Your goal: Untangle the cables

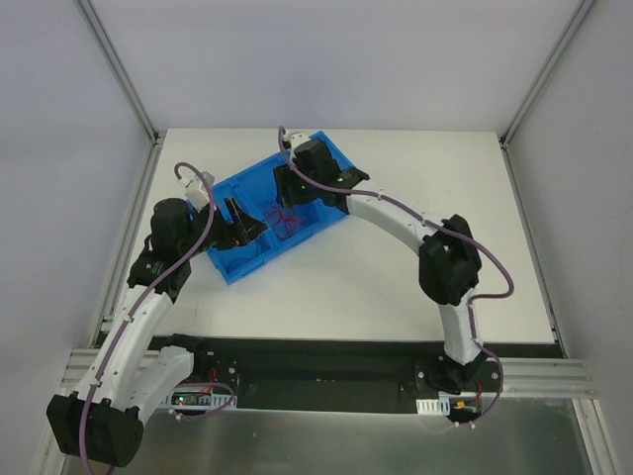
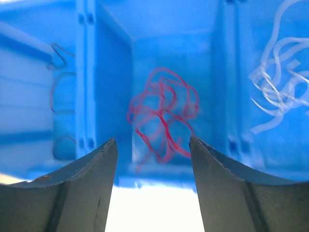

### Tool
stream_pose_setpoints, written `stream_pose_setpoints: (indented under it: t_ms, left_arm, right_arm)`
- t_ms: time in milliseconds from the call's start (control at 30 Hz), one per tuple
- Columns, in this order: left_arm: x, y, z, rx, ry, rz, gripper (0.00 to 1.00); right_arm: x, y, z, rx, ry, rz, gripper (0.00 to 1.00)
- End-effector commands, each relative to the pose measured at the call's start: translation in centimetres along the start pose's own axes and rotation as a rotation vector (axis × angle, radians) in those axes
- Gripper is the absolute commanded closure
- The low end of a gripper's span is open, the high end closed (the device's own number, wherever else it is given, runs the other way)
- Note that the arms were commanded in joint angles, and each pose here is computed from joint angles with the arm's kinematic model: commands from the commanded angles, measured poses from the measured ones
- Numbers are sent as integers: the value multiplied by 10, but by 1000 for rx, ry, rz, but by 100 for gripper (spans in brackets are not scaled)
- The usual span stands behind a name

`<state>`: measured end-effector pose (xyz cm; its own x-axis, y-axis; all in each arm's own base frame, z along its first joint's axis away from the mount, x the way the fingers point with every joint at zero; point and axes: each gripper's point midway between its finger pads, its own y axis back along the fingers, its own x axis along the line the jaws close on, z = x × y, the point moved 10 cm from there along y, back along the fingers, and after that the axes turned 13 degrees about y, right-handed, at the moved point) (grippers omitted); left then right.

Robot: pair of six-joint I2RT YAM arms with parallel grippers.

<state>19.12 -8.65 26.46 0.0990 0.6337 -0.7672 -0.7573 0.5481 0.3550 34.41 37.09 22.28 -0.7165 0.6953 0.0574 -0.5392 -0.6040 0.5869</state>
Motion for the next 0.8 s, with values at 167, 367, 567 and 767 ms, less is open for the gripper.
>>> stream_pose_setpoints:
  t_ms: [167,367,567,767]
  left_arm:
    - [-19,-5,-46,176,-54,-294,20]
    - [-36,-25,-94,208,-199,-528,7]
    - [-23,2,-104,97,-277,-636,6]
    - [4,27,-118,-62,-269,-712,1]
  right_arm:
    - [-20,168,-29,-157,32,-246,27]
    - [-19,229,-129,-235,-61,-258,23]
    - [-16,277,-211,-368,-187,-242,1]
    - [-14,289,-245,-593,-331,-205,4]
